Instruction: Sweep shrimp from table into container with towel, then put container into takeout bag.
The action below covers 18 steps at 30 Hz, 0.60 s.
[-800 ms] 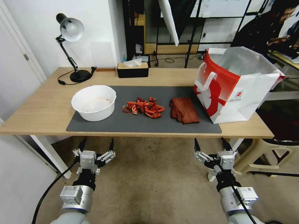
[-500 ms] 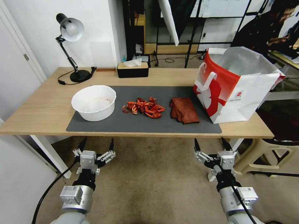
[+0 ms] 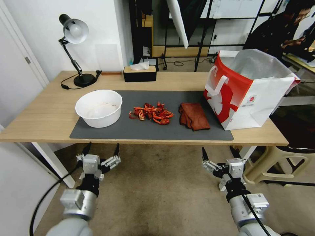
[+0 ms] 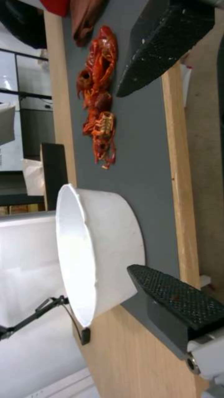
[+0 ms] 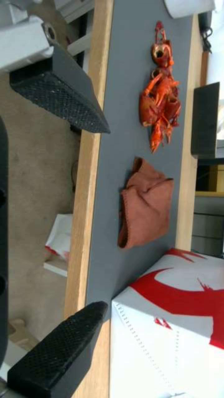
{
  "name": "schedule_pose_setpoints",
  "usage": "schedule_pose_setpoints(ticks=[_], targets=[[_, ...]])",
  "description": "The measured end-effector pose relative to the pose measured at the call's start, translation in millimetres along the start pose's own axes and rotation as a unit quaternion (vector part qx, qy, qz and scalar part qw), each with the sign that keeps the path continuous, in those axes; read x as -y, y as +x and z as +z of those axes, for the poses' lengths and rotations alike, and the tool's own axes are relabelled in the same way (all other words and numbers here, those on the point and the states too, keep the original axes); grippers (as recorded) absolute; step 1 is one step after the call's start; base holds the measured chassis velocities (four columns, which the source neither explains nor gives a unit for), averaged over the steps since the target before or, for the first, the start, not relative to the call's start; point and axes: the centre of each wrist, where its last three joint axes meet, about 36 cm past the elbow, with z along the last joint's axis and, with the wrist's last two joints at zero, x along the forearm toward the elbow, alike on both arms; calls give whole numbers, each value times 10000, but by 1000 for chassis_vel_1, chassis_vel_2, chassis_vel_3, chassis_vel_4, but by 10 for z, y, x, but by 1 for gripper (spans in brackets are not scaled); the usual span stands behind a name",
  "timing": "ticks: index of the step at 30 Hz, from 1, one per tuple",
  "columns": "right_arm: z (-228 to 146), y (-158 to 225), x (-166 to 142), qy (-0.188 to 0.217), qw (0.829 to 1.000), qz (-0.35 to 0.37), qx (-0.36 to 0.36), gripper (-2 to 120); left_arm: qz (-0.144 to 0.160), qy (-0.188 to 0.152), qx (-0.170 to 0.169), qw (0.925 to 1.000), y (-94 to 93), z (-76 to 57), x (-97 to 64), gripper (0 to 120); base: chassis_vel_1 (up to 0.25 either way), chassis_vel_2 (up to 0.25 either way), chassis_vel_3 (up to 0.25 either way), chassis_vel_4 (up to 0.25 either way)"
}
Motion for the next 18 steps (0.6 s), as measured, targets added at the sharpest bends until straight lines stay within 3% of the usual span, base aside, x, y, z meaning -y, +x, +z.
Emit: schedule_pose_setpoints(ticks=[5, 10, 18], targets=[[-65, -3, -21, -21, 9997, -103, -227, 100, 121, 80, -65, 9999, -59, -66, -58, 100, 0, 0, 0, 0], [-217, -7, -46, -21, 9979, -294, -570, 100, 333, 290, -167, 9989, -173, -225, -164, 100, 0, 0, 0, 0], [-236, -18, -30, 5, 9979, -301, -570, 100, 356, 326, -253, 9985, -178, -197, -177, 100, 0, 0, 0, 0]])
